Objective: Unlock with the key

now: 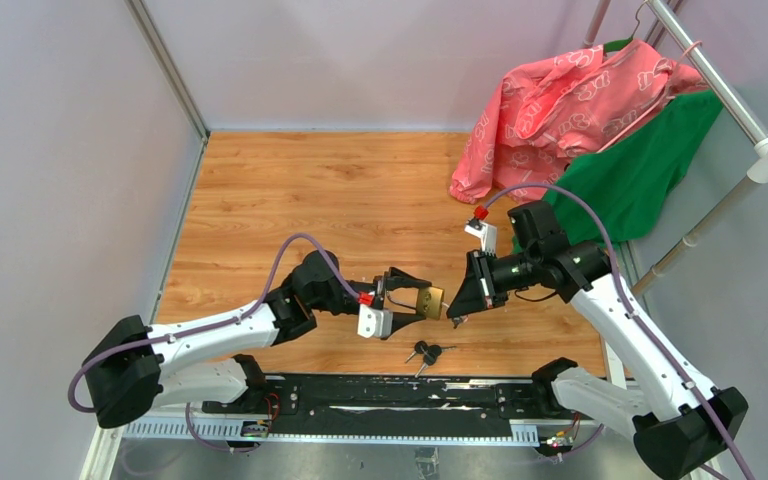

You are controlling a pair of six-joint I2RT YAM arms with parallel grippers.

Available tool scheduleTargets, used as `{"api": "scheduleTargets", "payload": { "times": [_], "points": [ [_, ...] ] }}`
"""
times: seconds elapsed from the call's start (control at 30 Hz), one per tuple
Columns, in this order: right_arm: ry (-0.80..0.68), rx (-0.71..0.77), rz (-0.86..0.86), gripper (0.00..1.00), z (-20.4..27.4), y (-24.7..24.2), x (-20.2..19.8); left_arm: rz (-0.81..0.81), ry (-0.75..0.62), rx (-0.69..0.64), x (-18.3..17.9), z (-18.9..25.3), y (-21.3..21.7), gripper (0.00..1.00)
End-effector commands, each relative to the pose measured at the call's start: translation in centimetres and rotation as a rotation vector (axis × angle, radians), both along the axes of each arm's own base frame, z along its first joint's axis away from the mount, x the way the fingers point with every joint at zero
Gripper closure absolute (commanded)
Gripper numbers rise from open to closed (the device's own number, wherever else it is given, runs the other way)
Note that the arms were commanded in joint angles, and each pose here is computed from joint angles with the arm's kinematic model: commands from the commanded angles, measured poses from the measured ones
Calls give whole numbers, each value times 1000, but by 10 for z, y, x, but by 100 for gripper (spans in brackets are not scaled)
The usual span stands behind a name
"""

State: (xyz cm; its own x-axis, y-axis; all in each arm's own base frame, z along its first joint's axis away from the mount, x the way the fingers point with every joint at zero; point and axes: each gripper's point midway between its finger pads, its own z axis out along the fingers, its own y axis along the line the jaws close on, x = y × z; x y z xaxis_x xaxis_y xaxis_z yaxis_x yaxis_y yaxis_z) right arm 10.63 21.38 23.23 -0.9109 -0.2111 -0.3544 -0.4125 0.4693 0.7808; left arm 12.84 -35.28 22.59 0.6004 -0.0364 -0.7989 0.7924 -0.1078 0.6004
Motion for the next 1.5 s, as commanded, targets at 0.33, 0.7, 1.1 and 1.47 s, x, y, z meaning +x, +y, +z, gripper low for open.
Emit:
{"api": "scheduleTargets", "payload": {
  "times": [0.33,0.7,1.1,1.47],
  "points": [
    [-40,8,9,100,7,-1,4,-165,-123,-63,-36,35,-16,100],
    [-29,23,18,100,6,2,5,-196,-137,-24,-49,33,-15,100],
    [-88,63,-5,100,6,7,10,-114,-101,-24,-32,44,-25,100],
    [-132,61,-22,100,2,6,15,-86,-88,-63,-28,55,-26,100]
  ]
}}
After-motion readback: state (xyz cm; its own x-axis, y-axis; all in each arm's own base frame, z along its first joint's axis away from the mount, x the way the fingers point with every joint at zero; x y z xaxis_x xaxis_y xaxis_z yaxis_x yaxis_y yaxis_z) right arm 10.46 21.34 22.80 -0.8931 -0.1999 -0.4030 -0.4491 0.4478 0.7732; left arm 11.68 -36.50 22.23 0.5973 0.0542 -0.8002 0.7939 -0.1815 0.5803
